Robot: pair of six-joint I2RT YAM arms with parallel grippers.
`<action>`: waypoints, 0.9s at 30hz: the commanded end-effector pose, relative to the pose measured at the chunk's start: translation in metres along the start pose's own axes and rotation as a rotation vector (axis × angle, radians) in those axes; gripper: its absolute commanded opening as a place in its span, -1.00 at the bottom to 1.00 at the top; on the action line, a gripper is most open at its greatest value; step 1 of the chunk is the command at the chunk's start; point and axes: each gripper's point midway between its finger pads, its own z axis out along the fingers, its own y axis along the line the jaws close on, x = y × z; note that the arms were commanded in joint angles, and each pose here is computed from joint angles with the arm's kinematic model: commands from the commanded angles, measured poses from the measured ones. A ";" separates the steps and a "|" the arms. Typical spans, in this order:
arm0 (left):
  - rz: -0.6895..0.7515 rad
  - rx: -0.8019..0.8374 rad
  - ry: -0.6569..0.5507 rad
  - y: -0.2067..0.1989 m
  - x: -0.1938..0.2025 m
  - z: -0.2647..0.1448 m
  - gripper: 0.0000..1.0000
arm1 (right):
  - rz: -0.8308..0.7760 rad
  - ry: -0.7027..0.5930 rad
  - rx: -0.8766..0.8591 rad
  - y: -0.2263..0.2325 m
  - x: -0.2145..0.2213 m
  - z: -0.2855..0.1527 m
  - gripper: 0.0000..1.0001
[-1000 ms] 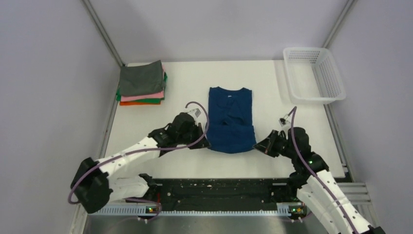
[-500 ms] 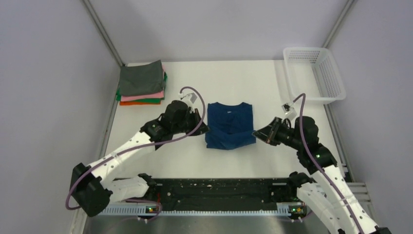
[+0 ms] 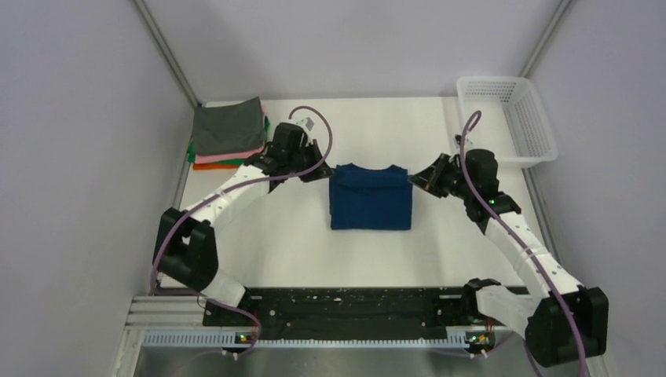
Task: Fold and stack the t-shirts
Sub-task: Fold the long partially folded tshirt into a neat square
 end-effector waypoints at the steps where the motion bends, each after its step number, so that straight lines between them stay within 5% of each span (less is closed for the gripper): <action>1: 0.032 0.058 -0.039 -0.005 -0.038 0.015 -1.00 | -0.070 -0.112 -0.068 0.016 -0.047 0.014 -1.00; 24: -0.048 -0.122 -0.012 0.066 -0.083 0.118 -1.00 | -0.011 0.019 0.082 -0.099 -0.070 0.126 -1.00; 26: -0.049 -0.122 -0.011 0.066 -0.085 0.122 -0.74 | -0.008 0.047 0.091 -0.109 -0.065 0.137 -0.91; 27: -0.054 -0.127 -0.012 0.067 -0.086 0.122 -0.41 | -0.008 0.059 0.095 -0.112 -0.064 0.140 -0.66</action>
